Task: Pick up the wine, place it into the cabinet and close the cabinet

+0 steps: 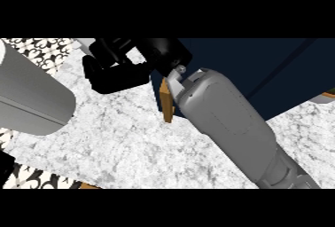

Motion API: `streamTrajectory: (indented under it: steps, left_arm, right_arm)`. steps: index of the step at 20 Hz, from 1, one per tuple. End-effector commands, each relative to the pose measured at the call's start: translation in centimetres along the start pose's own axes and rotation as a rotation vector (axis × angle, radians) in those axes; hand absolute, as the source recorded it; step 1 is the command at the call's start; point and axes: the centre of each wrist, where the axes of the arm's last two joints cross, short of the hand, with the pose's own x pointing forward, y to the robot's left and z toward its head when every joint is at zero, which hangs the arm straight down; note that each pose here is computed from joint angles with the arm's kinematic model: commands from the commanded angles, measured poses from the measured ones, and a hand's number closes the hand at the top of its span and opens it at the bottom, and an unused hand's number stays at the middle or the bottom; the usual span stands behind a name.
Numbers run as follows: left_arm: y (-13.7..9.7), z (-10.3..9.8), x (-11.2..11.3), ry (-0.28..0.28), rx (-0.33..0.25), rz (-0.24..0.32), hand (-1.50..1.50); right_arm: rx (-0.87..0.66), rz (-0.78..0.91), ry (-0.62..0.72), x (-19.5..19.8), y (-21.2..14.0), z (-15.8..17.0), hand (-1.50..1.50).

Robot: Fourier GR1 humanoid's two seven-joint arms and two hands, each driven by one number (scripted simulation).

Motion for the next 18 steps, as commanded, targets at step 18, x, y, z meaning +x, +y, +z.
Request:
streamTrajectory:
  steps: [18]
  left_arm:
    - [0.3, 1.0, -0.9, 0.01, 0.06, -0.006, 1.5]
  right_arm:
    - [-0.173, -0.116, 0.139, -7.7, -7.8, 1.3, 1.5]
